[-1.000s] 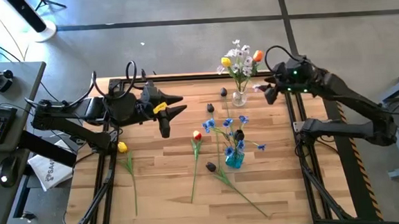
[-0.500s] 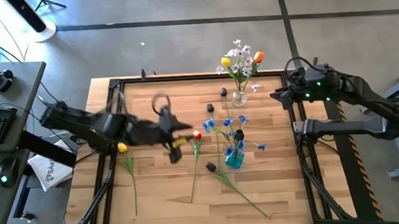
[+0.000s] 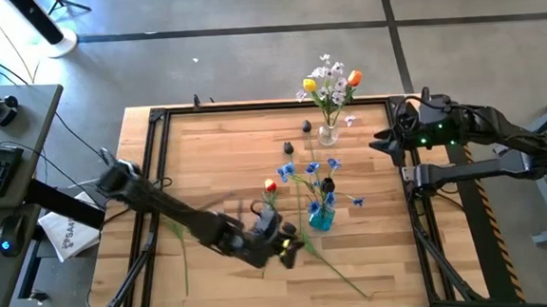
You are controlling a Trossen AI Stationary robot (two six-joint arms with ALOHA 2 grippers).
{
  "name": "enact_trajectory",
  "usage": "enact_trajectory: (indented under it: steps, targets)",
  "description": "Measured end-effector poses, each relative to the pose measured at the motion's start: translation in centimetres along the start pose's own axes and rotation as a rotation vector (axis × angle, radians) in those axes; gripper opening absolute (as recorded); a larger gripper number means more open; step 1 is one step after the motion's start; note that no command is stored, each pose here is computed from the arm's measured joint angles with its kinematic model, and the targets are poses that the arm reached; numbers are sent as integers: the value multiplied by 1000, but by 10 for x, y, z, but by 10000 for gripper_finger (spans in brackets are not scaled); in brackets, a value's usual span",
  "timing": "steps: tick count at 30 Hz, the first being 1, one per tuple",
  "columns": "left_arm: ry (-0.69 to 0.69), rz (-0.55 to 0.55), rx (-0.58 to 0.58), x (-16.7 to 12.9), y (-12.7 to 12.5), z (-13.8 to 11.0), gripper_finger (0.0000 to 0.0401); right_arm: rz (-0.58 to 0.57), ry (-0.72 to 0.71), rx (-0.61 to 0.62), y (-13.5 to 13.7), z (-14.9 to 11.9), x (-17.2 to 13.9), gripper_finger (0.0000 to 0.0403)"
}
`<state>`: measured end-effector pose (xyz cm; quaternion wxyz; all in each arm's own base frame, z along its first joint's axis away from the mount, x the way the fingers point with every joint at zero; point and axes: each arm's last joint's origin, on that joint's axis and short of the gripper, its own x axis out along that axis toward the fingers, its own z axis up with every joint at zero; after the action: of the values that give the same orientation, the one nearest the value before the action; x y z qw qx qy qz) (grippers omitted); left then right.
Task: Sort flowers into vase by color
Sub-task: Put the black flower into the blue vase
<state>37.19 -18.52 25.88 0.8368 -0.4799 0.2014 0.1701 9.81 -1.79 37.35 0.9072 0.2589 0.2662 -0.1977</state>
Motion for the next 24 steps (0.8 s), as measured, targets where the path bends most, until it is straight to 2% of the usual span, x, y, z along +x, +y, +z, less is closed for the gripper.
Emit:
enact_trajectory:
  steps: [2,4,7,10,12,15,17,19,24]
  targets:
    - [6,32,-166,21,6,-11,130,4,11,-32,0,-2,-1,199]
    - [26,82,-271,37,8,-21,117,2,23,-58,-1,-3,-2,199]
    - [83,192,-363,55,10,-30,91,-5,39,-85,-2,-6,-4,199]
    - [145,330,-406,67,14,-36,64,-8,44,-104,-3,-7,-5,199]
    - [164,356,-443,74,16,-40,49,-11,51,-108,-4,-8,-5,199]
    - [159,359,-564,87,21,-44,37,-3,50,-105,-4,-8,-7,199]
    - [174,407,-601,93,29,-44,38,8,54,-105,-4,-9,-7,199]
    - [177,410,-595,99,33,-43,46,22,59,-104,-5,-10,-9,199]
    - [165,393,-588,105,34,-28,101,43,61,-104,-5,-11,-12,199]
